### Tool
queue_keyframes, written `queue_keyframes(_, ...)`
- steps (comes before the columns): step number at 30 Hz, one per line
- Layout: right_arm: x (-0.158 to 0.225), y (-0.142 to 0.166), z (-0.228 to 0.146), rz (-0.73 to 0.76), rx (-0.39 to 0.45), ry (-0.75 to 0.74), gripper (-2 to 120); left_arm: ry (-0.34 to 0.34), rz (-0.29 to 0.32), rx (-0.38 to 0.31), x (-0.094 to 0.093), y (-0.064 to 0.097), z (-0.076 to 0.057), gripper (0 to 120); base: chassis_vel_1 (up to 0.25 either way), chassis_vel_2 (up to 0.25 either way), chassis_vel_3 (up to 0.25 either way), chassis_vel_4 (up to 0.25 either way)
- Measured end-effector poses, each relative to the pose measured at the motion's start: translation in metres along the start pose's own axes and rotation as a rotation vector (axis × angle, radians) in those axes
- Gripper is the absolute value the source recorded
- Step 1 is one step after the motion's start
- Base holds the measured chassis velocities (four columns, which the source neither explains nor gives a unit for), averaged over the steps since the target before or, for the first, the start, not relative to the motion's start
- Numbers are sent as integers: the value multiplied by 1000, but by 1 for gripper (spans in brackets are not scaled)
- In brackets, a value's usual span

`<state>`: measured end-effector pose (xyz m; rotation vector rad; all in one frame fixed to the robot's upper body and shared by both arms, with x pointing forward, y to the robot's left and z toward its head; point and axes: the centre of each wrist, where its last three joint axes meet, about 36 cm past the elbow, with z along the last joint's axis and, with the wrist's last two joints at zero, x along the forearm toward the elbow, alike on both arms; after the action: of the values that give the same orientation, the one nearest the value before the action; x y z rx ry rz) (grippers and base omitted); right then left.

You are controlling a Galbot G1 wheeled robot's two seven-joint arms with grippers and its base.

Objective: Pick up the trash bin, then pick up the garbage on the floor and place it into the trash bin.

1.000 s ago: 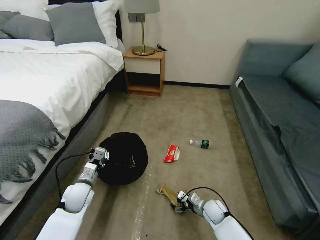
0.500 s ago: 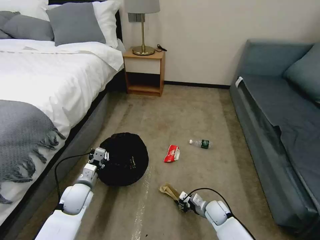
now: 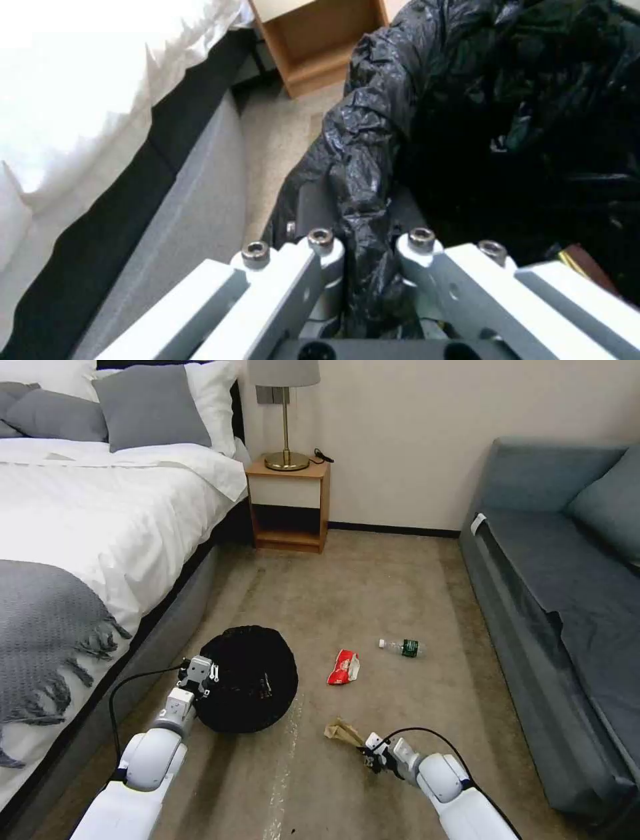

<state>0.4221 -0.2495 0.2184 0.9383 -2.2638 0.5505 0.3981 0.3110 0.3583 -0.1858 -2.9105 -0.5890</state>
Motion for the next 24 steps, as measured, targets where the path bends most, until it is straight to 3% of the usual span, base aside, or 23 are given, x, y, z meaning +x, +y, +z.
queue_keyframes(7, -2, -19, -37, 103, -80, -135, 0, -7, 9, 5, 2, -4, -3, 4, 0, 0, 0, 0)
queue_keyframes(9, -4, -23, -62, 178, -151, -229, 0, -8, 12, 6, 2, -6, -4, 4, 0, 0, 0, 0)
queue_keyframes(11, -5, -23, -68, 191, -169, -252, 0, -7, 13, 7, 2, -6, -4, 4, 0, 0, 0, 0)
queue_keyframes(13, -7, -12, -96, 219, -244, -349, 0, -5, 17, 10, 2, -8, -4, 4, 0, 0, 0, 0)
queue_keyframes(17, -12, 11, -127, 171, -317, -475, 0, -8, 18, 13, 1, -9, -6, 4, 0, 0, 0, 0)
queue_keyframes(24, -22, 54, -155, 44, -429, -593, 0, -11, 24, 37, 2, -12, -11, 4, 0, 0, 0, 0)
